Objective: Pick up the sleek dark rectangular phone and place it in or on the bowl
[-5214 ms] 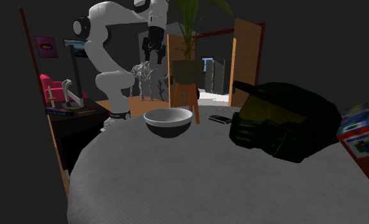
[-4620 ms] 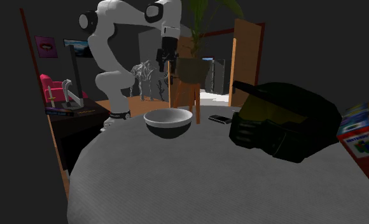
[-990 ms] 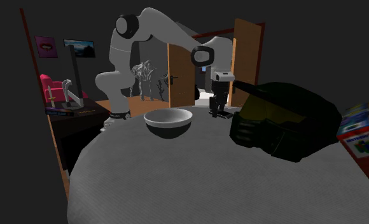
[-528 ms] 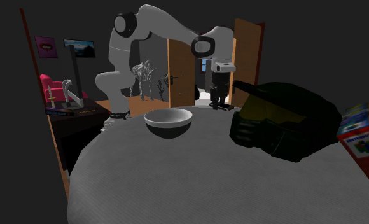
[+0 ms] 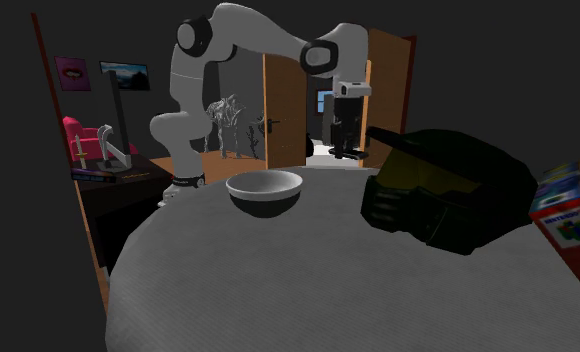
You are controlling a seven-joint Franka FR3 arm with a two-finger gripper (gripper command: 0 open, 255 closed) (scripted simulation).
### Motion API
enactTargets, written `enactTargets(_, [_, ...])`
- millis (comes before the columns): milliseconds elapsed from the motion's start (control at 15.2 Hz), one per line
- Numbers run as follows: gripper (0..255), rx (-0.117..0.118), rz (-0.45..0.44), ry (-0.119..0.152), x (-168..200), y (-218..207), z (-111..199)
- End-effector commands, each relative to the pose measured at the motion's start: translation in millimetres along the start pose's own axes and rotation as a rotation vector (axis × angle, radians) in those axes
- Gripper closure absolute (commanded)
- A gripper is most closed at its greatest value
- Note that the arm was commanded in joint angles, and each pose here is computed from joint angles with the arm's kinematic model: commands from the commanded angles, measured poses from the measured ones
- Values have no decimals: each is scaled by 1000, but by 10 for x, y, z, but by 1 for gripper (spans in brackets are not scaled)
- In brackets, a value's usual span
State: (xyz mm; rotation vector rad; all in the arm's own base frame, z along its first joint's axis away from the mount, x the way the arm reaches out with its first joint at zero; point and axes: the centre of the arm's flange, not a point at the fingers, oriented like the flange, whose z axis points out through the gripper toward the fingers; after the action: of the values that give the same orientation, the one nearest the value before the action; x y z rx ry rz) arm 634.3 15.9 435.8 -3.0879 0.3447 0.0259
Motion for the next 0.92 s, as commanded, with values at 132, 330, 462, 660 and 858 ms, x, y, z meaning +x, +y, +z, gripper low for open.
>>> enactTargets(132, [255, 0, 0, 0, 7, -4, -215])
enactTargets(330, [255, 0, 0, 0, 3, -9, -374])
enactTargets(462, [255, 0, 0, 0, 1, -13, -479])
enactTargets(660, [255, 0, 0, 0, -82, 237, -515])
enactTargets(858, [255, 0, 0, 0, -207, 612, -532])
